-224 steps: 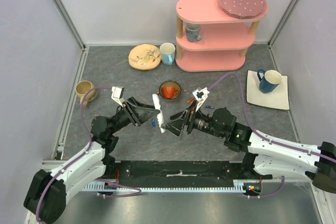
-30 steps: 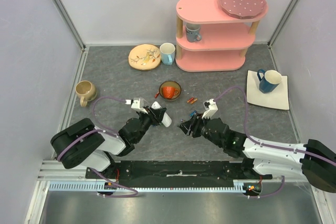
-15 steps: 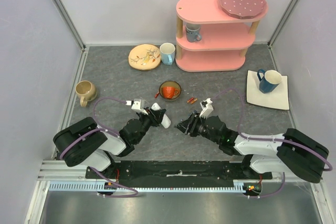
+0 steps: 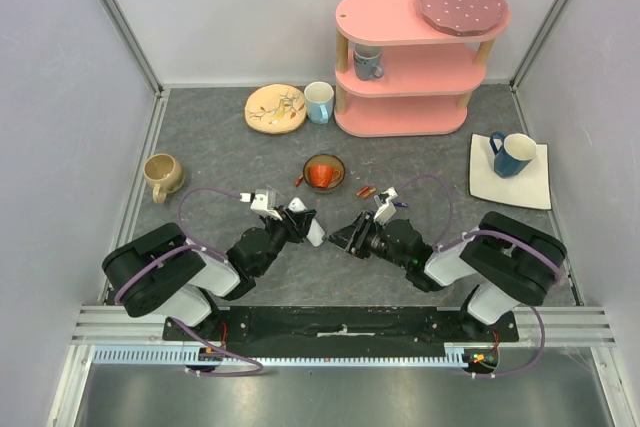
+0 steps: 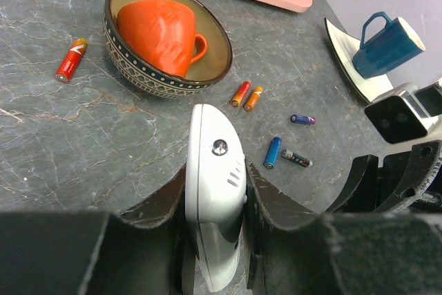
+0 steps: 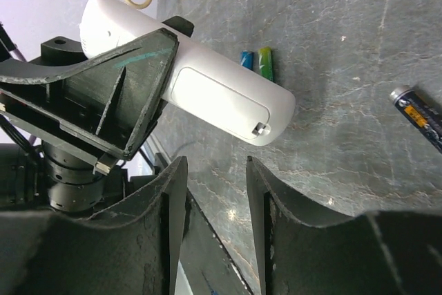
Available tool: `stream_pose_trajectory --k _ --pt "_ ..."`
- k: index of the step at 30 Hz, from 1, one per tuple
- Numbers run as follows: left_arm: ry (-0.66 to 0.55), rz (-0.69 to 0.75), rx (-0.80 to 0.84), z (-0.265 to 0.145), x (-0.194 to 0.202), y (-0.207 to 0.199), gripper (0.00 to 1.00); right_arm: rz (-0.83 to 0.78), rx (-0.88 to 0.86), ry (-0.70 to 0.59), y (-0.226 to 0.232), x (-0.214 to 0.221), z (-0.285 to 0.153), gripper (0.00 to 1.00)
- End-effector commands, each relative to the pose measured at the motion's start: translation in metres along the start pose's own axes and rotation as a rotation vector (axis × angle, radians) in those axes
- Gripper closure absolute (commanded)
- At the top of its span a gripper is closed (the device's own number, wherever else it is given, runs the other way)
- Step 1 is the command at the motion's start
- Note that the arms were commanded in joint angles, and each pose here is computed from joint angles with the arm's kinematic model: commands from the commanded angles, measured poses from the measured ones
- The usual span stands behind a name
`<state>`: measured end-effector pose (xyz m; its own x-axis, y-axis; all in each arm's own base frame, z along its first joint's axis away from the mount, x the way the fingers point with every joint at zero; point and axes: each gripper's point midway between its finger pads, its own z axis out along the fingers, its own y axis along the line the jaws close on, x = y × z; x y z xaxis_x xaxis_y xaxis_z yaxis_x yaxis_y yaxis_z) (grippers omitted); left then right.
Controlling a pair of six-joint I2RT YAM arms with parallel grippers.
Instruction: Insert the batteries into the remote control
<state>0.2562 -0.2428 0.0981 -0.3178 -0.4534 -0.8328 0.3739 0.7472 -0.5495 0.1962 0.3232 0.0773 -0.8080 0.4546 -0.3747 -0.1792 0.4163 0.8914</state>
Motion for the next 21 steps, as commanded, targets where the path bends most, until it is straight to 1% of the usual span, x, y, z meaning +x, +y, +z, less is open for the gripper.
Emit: stream_pose_trajectory --k 1,21 --pt "-0.193 -0.064 0.113 0.0 -0.048 -0.03 0.98 0.064 -0.145 -0.024 0.03 -0.009 0.002 0.53" --pt "-0.225 -0.084 0.146 -0.003 -0.06 -0.04 0.98 0.126 -0.096 -0.012 0.005 0.0 0.008 0.56"
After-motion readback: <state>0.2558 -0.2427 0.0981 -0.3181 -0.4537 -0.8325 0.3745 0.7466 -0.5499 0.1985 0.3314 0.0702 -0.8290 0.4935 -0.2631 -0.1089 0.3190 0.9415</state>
